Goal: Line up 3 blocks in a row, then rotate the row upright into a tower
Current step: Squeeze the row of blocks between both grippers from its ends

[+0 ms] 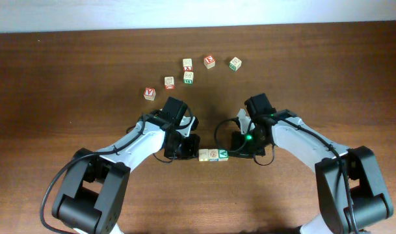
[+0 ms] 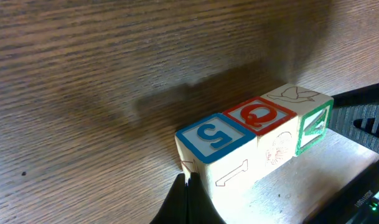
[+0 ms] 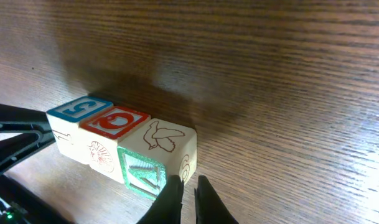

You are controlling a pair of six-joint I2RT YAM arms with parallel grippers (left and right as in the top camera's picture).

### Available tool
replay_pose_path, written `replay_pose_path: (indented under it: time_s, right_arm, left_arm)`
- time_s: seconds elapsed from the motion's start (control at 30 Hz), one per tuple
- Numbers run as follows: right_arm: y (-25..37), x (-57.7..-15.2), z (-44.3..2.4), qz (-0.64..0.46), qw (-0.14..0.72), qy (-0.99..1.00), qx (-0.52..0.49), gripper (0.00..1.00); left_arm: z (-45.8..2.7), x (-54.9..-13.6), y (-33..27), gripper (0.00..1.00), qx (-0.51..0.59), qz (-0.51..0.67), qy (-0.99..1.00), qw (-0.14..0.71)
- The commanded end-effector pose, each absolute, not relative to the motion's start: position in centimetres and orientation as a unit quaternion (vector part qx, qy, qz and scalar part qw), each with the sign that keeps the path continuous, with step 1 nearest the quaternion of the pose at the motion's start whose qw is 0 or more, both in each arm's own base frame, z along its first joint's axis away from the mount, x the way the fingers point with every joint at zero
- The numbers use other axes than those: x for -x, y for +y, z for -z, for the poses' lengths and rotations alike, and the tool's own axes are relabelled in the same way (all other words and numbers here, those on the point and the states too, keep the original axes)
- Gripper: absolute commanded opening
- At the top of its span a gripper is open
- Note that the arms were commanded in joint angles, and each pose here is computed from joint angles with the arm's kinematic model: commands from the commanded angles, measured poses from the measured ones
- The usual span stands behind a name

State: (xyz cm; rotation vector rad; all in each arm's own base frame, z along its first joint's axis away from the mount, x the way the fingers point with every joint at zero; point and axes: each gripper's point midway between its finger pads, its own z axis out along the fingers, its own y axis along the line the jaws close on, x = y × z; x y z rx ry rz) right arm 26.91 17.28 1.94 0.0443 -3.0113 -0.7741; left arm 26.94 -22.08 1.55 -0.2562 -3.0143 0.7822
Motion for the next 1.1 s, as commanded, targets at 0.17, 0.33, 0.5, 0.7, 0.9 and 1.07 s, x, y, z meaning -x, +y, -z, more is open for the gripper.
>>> replay_pose_path:
  time_s: [0.17,0.33,0.5,0.7,0.9,1.07]
  right_arm:
    - [16.4,-26.2,-1.3,0.401,0.012,-0.916,0.011,0.04]
    - [16.2,-26.1,-1.8,0.463,-0.004,-0.886,0.020,0.04]
    - [17.2,-26.3,-1.8,0.467,-0.001,-0.884,0.022,0.04]
    - [16.4,-26.7,-0.8,0.435,-0.001,-0.899,0.049,0.04]
    - [16.6,-26.7,-0.8,0.434,-0.003,-0.900,0.044,0.04]
    - [17.1,-26.6,-0.8,0.434,-0.004,-0.900,0.035,0.04]
  left_arm:
    - [-1.3,-26.2,-22.7,0.00,0.086,-0.260,-0.962,0.019]
    - [-1.4,-26.2,-22.7,0.00,0.084,-0.261,-0.962,0.020]
    - [-1.4,-26.3,-22.7,0.00,0.084,-0.260,-0.962,0.020]
    - [-1.4,-26.3,-22.8,0.00,0.083,-0.261,-0.962,0.019]
    - [-1.4,-26.4,-22.8,0.00,0.083,-0.261,-0.962,0.018]
    - [-1.4,-26.4,-22.8,0.00,0.083,-0.262,-0.961,0.017]
